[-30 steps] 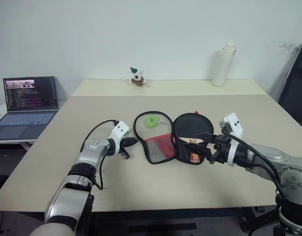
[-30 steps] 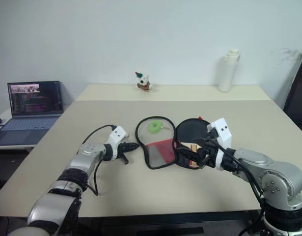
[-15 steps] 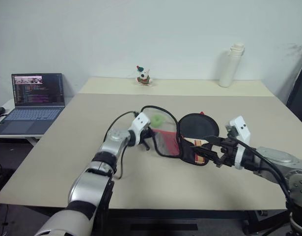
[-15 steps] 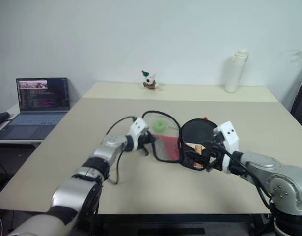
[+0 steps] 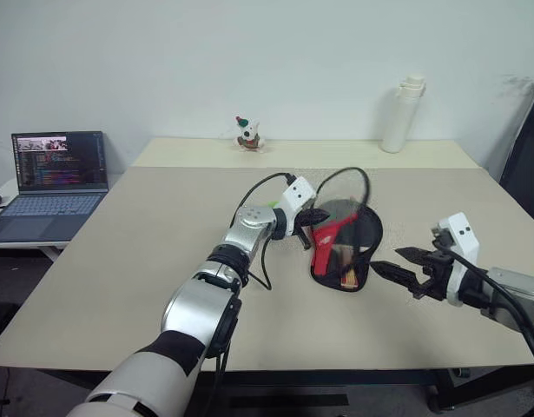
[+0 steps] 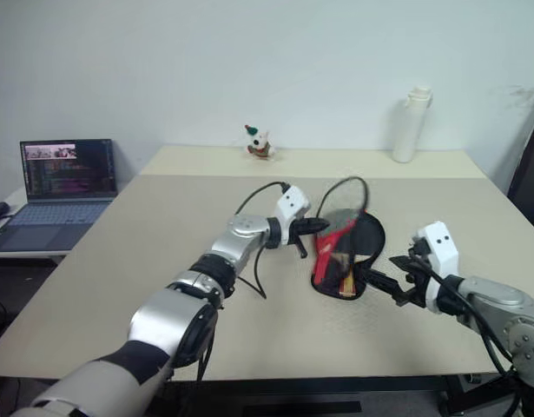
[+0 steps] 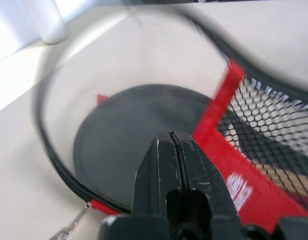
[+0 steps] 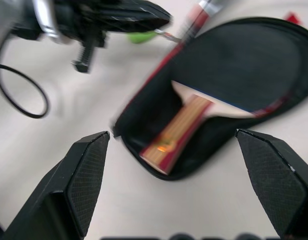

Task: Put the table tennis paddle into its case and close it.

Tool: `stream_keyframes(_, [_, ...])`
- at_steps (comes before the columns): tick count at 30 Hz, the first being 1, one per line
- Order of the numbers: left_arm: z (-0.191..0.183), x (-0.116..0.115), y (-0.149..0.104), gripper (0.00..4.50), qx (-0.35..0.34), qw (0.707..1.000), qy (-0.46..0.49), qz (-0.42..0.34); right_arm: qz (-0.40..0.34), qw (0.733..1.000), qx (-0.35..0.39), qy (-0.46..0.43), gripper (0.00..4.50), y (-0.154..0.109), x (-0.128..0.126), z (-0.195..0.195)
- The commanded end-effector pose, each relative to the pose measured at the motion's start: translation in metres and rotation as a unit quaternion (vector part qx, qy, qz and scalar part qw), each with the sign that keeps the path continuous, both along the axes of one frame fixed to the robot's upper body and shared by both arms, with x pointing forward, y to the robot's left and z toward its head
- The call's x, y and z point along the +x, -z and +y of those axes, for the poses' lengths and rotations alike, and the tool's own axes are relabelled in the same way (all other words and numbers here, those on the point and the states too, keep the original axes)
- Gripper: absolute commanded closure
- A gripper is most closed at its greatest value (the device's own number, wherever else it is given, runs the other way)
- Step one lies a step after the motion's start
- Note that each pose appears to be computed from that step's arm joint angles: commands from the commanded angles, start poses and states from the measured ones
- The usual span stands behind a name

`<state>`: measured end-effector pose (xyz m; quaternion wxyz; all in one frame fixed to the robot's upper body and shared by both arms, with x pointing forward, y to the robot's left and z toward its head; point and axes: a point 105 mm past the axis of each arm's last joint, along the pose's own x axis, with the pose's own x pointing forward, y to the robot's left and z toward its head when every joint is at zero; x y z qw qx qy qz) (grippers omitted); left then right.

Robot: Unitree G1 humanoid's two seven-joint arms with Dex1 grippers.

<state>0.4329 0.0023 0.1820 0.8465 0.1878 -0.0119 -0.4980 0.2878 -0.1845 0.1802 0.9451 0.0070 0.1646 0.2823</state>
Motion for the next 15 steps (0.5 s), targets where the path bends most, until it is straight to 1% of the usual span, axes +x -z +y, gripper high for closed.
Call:
stream_keyframes(1, [-0.003, 0.0, -0.016, 4.47, -0.013, 1.0, 0.007, -0.025, -0.023, 1.0, 0.001, 0.015, 0.06, -0.008, 0.003, -0.004])
stream_keyframes(5, [0.013, 0.003, -0.019, 4.47, -0.025, 0.999, -0.003, -0.028, -0.017, 1.0, 0.006, 0.024, 0.06, -0.001, 0.017, 0.002])
stream_keyframes(10, [0.046, 0.004, -0.02, 4.49, -0.051, 0.998, -0.016, -0.031, -0.01, 0.998, 0.023, 0.065, 0.03, 0.008, 0.048, 0.003])
stream_keyframes(15, [0.083, -0.012, -0.017, 4.49, -0.074, 0.997, -0.005, -0.03, 0.0, 0.993, 0.022, 0.118, 0.03, 0.022, 0.075, -0.008])
